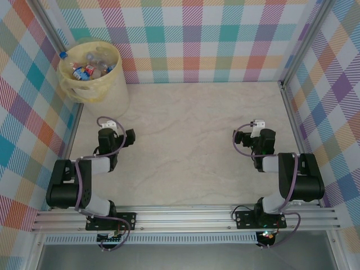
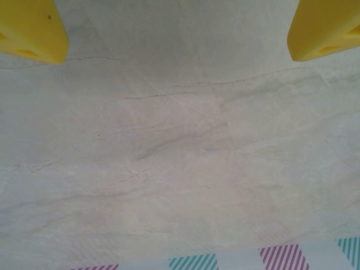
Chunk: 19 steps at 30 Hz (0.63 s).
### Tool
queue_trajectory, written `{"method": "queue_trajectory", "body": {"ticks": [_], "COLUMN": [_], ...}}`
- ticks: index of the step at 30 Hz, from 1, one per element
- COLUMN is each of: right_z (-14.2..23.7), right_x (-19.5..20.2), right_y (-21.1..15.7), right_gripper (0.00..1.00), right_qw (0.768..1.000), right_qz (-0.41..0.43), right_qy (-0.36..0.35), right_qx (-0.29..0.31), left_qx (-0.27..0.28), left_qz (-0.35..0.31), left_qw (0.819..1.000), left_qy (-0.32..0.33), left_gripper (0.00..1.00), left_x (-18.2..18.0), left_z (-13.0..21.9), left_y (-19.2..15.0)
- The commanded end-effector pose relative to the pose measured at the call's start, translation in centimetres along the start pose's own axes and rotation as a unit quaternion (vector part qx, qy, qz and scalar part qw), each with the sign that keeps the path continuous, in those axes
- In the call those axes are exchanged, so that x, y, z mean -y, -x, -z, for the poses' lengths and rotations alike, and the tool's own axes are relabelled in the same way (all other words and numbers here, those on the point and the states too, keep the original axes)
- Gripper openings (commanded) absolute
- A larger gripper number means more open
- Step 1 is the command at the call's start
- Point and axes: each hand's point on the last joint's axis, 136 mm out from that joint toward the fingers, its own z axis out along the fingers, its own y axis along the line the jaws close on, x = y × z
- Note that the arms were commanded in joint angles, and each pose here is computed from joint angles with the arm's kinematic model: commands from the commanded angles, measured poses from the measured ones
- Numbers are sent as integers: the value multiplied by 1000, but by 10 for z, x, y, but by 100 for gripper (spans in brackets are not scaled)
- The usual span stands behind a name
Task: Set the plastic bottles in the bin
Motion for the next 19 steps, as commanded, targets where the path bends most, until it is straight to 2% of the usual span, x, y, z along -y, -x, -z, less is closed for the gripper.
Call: {"method": "queue_trajectory", "body": {"ticks": [1,2,5,19], "right_z": [-2,-2,-2,-3], "right_x": [-1,-1,-1,-4], "right_y": [11,11,11,11], "right_gripper": [100,100,100,100], "right_qw": [1000,1000,1000,1000], "right_qz": [3,4,4,7], "right_qy": [-2,-2,-1,6], "right_qx": [16,16,15,13], "left_qx": [49,38,56,56], "left_qz": [-34,-35,-24,-23], "left_qw": [998,997,993,993], "left_qy": [32,53,99,99], "left_gripper": [100,100,100,100], "left_x": [0,-4,-16,-16], "left_z": [-4,-2,2,2], "left_y": [4,2,5,6]}}
